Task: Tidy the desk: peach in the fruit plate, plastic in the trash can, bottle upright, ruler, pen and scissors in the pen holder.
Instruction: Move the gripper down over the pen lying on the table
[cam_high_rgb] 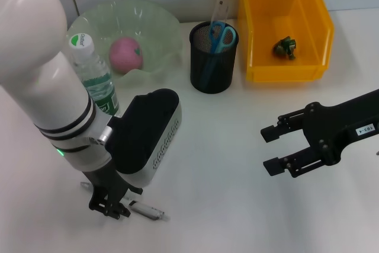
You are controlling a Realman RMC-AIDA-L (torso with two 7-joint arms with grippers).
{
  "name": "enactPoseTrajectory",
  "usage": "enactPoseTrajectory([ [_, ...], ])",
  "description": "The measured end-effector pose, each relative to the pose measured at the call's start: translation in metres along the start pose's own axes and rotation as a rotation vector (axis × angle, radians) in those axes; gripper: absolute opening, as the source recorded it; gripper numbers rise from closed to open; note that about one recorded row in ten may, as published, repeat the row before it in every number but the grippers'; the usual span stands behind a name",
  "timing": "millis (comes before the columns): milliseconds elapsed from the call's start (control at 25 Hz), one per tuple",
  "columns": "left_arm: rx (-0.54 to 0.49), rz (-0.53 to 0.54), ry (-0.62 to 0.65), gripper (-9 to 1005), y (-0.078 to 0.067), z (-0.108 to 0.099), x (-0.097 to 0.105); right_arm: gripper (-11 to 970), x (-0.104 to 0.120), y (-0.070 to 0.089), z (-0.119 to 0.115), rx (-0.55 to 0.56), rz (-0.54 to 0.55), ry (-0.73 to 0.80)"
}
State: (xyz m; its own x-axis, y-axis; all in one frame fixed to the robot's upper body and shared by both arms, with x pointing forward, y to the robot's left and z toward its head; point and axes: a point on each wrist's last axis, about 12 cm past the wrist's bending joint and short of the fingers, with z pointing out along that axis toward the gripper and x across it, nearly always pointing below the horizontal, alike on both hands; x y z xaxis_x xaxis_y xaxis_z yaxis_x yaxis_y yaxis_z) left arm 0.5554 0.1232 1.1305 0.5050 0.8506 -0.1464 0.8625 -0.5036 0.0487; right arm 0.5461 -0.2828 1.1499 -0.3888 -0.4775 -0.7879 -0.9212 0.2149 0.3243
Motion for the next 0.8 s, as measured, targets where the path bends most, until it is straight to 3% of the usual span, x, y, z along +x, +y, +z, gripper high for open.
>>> enactPoseTrajectory([
  [640, 0.005, 0.002, 0.014, 408, -0.0013, 0.0045, 0.0017, 762, 0.0, 0.0, 0.0, 0.0, 0.001, 0.0],
  [800, 0.003, 0.01, 0.027, 325, -0.0013, 0.0061, 0.001, 762, 0.0, 0.0, 0.0002, 0.0, 0.003, -0.001],
])
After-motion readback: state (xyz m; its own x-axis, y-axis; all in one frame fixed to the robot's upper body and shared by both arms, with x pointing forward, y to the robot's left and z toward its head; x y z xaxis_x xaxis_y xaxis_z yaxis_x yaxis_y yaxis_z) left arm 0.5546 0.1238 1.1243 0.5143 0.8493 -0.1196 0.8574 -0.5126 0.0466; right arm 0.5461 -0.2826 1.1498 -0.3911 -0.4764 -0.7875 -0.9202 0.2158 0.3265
